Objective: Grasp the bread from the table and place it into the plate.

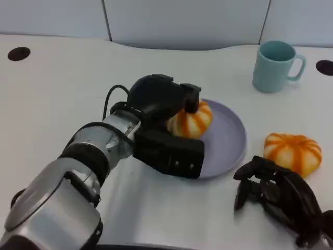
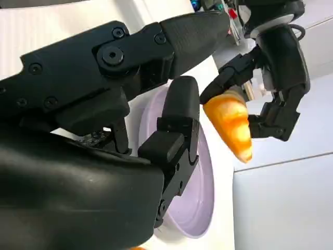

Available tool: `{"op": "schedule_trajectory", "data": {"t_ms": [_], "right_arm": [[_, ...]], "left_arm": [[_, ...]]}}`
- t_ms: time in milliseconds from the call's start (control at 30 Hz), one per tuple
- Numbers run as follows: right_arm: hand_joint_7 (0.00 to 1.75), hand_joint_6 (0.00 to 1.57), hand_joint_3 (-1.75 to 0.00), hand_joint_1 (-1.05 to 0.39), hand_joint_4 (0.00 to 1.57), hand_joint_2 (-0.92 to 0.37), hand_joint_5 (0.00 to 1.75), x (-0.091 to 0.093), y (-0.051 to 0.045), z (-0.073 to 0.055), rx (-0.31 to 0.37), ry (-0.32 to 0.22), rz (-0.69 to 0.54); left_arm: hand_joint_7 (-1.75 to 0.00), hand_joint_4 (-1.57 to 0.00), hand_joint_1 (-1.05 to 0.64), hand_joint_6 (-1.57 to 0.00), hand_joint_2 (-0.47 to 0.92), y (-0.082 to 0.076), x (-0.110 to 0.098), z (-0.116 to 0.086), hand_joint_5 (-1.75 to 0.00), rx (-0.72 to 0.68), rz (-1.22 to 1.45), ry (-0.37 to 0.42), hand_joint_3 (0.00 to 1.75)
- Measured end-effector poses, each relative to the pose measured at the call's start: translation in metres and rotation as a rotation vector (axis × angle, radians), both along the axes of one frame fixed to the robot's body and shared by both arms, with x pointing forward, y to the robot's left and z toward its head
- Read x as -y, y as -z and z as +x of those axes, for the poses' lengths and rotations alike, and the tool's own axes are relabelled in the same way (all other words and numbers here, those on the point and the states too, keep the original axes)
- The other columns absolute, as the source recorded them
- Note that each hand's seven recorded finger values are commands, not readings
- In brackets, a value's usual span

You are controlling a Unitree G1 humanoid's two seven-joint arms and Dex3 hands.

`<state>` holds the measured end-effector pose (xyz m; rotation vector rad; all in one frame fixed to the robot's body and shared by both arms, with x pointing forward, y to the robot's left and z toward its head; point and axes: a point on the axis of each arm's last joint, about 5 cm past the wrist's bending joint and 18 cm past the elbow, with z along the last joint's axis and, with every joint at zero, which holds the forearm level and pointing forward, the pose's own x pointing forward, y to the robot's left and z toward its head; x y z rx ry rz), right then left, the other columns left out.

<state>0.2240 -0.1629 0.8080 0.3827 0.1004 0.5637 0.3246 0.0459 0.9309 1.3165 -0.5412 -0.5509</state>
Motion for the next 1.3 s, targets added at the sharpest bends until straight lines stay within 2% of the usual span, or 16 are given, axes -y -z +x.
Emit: {"op": "schedule_trajectory", "data": {"t_ms": [67,133,167,200,267,367,433,500,600,1067,1300], "right_arm": [[0.95,0.76,-0.06,-0.55,0.67,-0.92,1.59,0.0,0.0001,0.0,0.008,0.002,-0.003],[0.94,0.76,-0.06,-0.56,0.67,-0.92,1.6,0.0,0.0005,-0.001,0.009,0.003,-0.002],[0.93,0.77,-0.05,-0.56,0.67,-0.92,1.6,0.0,0.0007,-0.001,0.011,0.003,-0.002],[0.93,0.77,-0.05,-0.55,0.67,-0.92,1.6,0.0,0.0008,-0.001,0.012,0.004,-0.003],[0.92,0.77,-0.05,-0.54,0.67,-0.92,1.59,0.0,0.001,-0.001,0.013,0.004,-0.002],[0.91,0.77,-0.05,-0.53,0.67,-0.92,1.6,0.0,0.001,-0.001,0.012,0.0,0.003],[0.92,0.78,-0.05,-0.54,0.66,-0.92,1.6,-0.001,0.001,-0.001,0.011,0.0,0.005],[0.93,0.77,-0.06,-0.54,0.65,-0.92,1.61,-0.001,0.0007,-0.001,0.01,0.0,0.003],[0.94,0.76,-0.06,-0.53,0.65,-0.92,1.62,-0.001,-0.0001,0.0,0.021,0.001,-0.011],[0.94,0.76,-0.06,-0.53,0.65,-0.92,1.63,-0.002,0.0005,0.0,0.013,0.003,-0.009],[0.94,0.76,-0.06,-0.53,0.65,-0.92,1.62,-0.001,0.0005,0.0,0.017,0.001,-0.006]], "left_arm": [[-1.42,-0.76,-0.4,-0.6,0.91,0.0,0.001,0.0,-1.72,-0.02,0.019,0.001,0.06],[-1.55,-0.69,-0.44,-0.5,0.91,0.0,0.002,0.0,-1.74,-0.034,0.034,0.0,0.05],[-1.53,-0.56,-0.51,-0.42,0.92,-0.001,0.002,0.0,-1.74,-0.035,0.037,-0.001,0.04],[-1.51,-0.5,-0.54,-0.39,0.92,-0.002,0.003,0.001,-1.74,-0.042,0.047,-0.001,0.03],[-1.32,-0.29,-0.66,-0.26,0.92,-0.005,0.005,0.002,-1.62,-0.066,0.061,-0.002,0.02],[-1.01,-0.12,-0.7,-0.22,0.9,-0.008,0.008,0.002,-1.42,-0.107,0.086,0.008,0.0],[-0.97,-0.02,-0.71,-0.1,0.9,-0.009,0.009,0.003,-1.3,-0.116,0.097,0.009,0.0],[-0.96,0.0,-0.74,-0.02,0.89,-0.01,0.01,0.003,-1.18,-0.12,0.105,0.007,0.0],[-0.92,0.0,-0.81,0.0,0.91,-0.011,0.011,0.003,-1.09,-0.128,0.11,0.008,0.01],[-1.1,0.0,-0.85,0.0,0.92,-0.013,0.013,0.003,-1.1,-0.168,0.12,0.013,0.03],[-1.16,0.0,-0.85,0.0,0.92,-0.015,0.012,0.004,-1.16,-0.175,0.077,0.012,0.07]]}}
